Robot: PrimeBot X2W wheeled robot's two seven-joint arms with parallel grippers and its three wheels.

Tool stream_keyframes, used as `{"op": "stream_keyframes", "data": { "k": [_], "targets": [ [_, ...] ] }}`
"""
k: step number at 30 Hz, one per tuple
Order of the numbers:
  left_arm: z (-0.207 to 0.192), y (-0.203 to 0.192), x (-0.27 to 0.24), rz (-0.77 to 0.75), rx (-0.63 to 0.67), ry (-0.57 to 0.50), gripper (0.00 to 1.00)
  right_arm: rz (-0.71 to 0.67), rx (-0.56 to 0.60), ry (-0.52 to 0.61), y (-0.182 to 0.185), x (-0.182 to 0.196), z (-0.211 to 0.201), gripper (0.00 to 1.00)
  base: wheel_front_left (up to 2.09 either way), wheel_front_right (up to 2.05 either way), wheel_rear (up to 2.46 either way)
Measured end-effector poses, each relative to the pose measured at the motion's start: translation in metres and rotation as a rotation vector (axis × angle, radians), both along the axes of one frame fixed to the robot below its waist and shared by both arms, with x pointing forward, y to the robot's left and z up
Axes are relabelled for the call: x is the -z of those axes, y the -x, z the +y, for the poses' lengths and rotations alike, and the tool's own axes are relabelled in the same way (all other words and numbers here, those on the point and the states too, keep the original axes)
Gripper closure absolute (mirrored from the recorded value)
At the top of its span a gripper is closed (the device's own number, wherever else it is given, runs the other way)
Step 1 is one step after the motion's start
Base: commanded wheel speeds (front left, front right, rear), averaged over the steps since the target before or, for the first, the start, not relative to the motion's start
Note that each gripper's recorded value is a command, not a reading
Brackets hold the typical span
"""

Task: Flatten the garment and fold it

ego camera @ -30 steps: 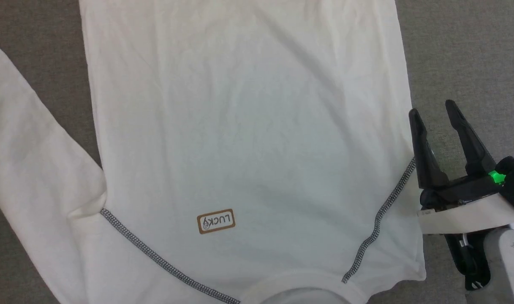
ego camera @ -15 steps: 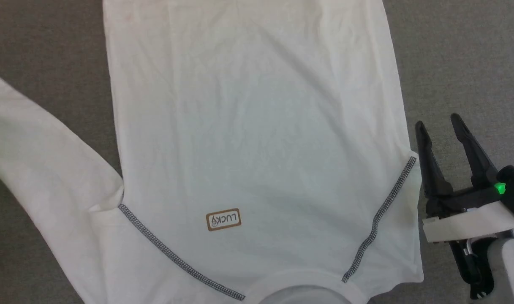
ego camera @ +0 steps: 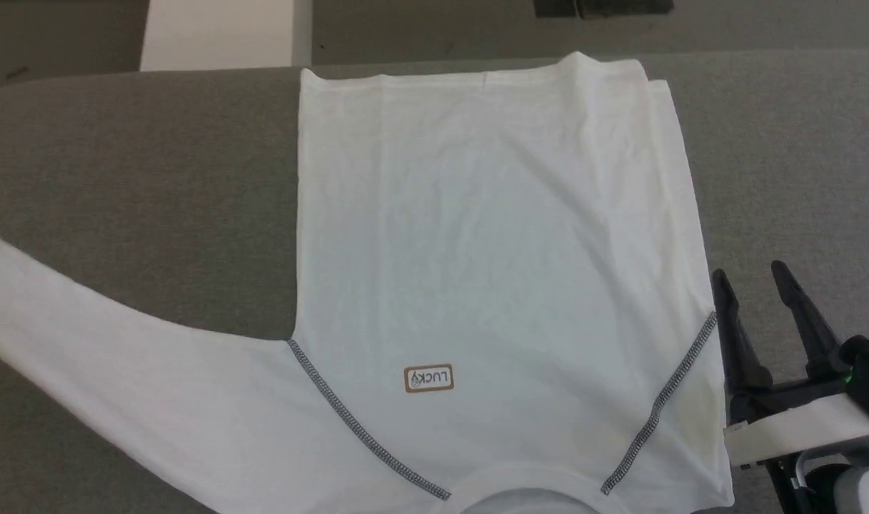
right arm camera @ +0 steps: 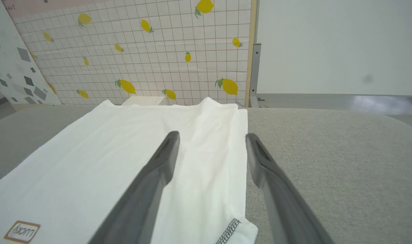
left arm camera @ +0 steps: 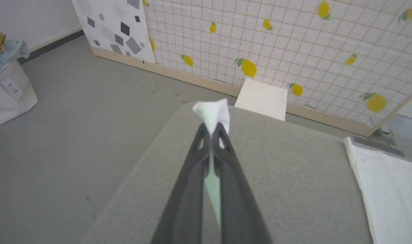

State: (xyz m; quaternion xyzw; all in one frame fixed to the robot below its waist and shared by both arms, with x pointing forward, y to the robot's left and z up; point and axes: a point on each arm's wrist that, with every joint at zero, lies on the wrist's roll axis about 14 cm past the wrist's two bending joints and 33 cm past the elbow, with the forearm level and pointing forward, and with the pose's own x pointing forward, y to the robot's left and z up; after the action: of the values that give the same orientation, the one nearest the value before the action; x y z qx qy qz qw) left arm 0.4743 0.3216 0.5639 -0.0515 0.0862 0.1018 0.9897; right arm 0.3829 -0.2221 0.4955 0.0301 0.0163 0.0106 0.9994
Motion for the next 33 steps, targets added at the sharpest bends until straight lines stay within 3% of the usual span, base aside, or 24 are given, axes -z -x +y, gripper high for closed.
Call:
{"op": "stream_keyframes", "data": {
  "k": [5,11,19,22,27,33],
  "targets": [
    [-0.031,0.023,-0.058,-0.181,0.098,0.072,1.0,-0.03,-0.043,-0.009,0.001,-0.014,0.016,0.0,0.0,0.0,0.0],
    [-0.11,0.041,-0.086,-0.251,0.35,0.146,1.0,-0.069,-0.066,-0.013,0.002,-0.029,0.024,0.0,0.0,0.0,0.0],
    [-0.264,0.043,-0.089,-0.253,0.765,0.261,1.0,-0.064,-0.019,-0.009,0.01,-0.029,0.01,0.0,0.0,0.0,0.0],
    [-0.316,0.047,-0.077,-0.22,0.871,0.324,1.0,-0.06,0.002,-0.008,0.014,-0.028,0.003,0.0,0.0,0.0,0.0],
    [-0.388,0.066,-0.024,-0.046,1.047,0.328,1.0,-0.055,0.05,-0.005,0.022,-0.028,-0.009,0.0,0.0,0.0,0.0],
    [-0.436,0.104,0.046,0.19,1.225,0.284,1.0,-0.041,0.105,0.005,0.032,-0.025,-0.025,0.0,0.0,0.0,0.0]
  ]
}}
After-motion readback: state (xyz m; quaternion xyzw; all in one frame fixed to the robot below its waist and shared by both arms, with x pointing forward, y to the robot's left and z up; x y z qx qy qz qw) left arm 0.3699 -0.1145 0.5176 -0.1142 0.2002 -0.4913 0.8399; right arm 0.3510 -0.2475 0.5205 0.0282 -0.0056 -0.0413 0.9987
